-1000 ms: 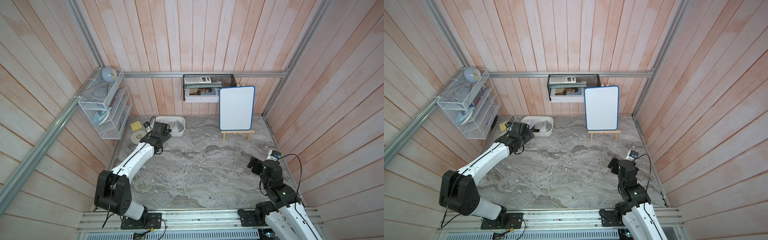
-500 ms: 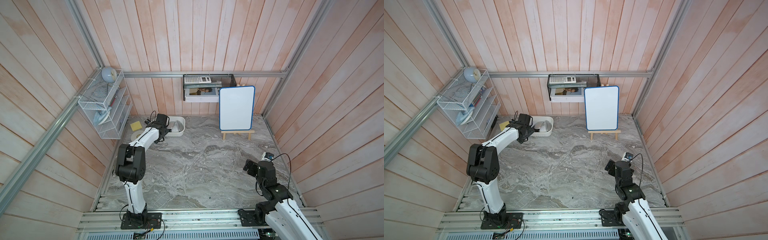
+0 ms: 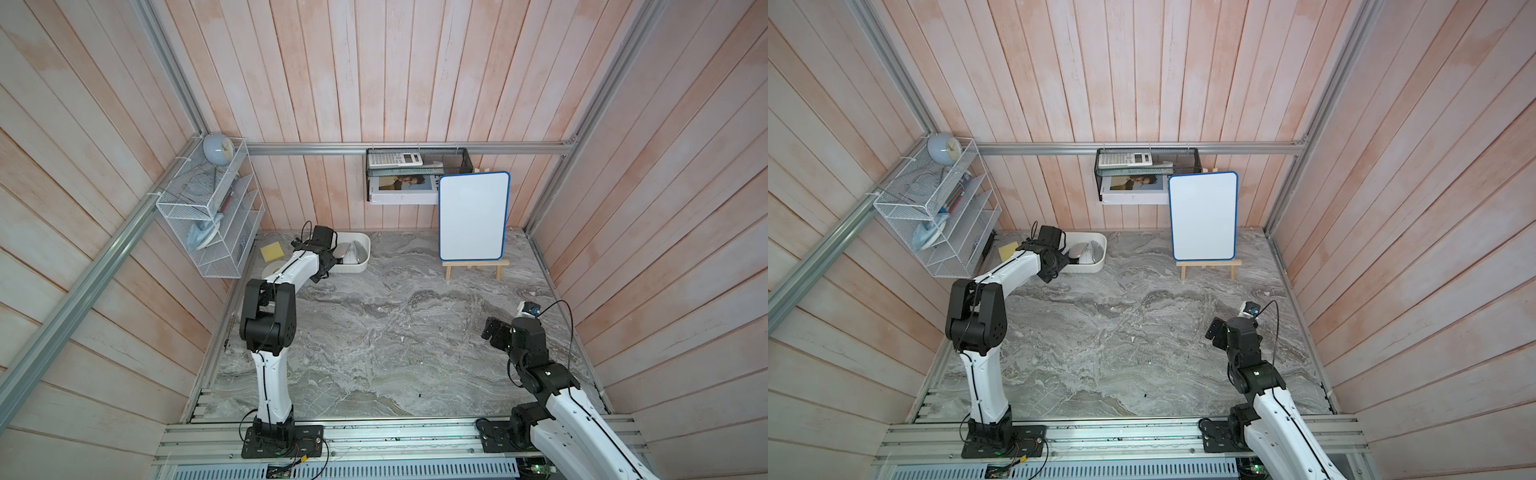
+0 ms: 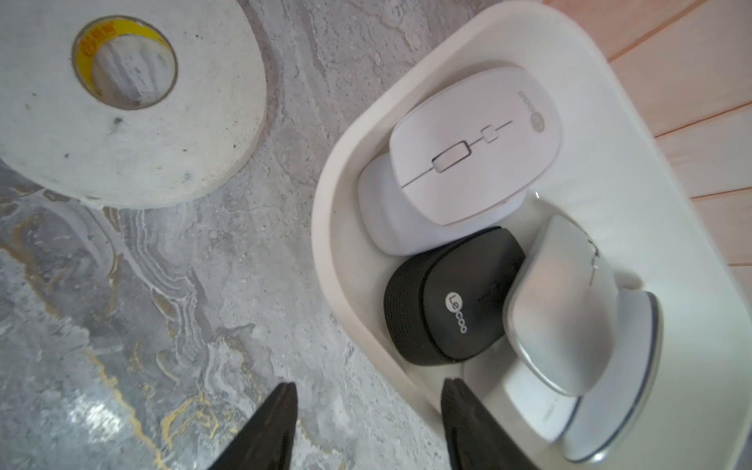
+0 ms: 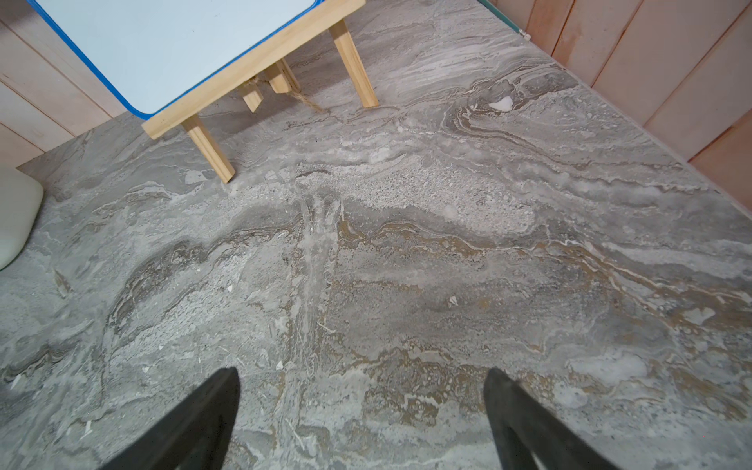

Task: Take out the mouse from the storage box
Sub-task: Move the storage box to the center of the board, then adjust the storage box at the center of the board.

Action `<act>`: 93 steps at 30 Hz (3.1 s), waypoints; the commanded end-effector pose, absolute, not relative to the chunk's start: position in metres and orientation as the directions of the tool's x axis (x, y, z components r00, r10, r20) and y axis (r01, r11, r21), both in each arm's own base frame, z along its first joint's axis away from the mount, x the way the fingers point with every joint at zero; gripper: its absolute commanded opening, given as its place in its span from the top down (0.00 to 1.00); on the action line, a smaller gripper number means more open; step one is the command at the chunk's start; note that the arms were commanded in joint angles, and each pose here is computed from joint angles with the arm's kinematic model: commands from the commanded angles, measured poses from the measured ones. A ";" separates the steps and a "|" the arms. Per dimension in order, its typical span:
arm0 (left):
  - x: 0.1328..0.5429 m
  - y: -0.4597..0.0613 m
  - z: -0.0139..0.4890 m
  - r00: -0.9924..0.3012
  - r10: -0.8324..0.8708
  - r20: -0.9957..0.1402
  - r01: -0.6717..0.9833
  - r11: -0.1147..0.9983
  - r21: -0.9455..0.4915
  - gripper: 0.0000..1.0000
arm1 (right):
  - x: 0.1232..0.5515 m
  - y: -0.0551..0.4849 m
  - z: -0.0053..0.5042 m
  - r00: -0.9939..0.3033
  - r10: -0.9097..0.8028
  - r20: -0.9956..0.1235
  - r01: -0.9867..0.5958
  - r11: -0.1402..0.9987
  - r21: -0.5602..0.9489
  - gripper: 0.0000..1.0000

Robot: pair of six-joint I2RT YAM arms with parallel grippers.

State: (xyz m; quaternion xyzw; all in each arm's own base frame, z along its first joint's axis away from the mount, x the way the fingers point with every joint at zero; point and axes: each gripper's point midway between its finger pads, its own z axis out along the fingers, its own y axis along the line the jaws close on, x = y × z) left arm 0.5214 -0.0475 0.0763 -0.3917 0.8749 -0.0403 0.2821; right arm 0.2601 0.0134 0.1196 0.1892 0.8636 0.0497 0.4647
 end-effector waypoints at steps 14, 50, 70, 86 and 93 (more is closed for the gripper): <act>0.524 -0.050 0.053 -0.565 -0.702 -0.433 -0.668 0.697 -0.259 0.73 | 0.265 0.016 0.120 -0.494 0.376 -0.784 0.270 0.924 0.272 0.02; 0.366 -0.138 0.064 -0.722 -0.536 -0.437 -0.470 0.844 -0.259 0.69 | 0.266 0.023 0.119 -0.537 0.367 -0.759 0.263 0.928 0.263 0.02; 0.472 -0.107 0.136 -0.747 -0.309 -0.588 -0.208 0.950 -0.234 0.03 | 0.269 0.181 0.128 -0.669 0.250 -0.700 -0.023 0.934 0.355 0.03; 0.483 -0.165 0.084 -0.856 -0.261 -0.446 -0.068 0.912 -0.403 0.02 | 0.265 0.283 0.092 -0.797 0.134 -0.590 -0.149 0.902 0.406 0.03; 0.445 -0.186 0.081 -0.841 -0.283 -0.460 -0.072 0.903 -0.424 0.08 | 0.271 0.279 0.091 -0.795 0.138 -0.591 -0.119 0.920 0.375 0.03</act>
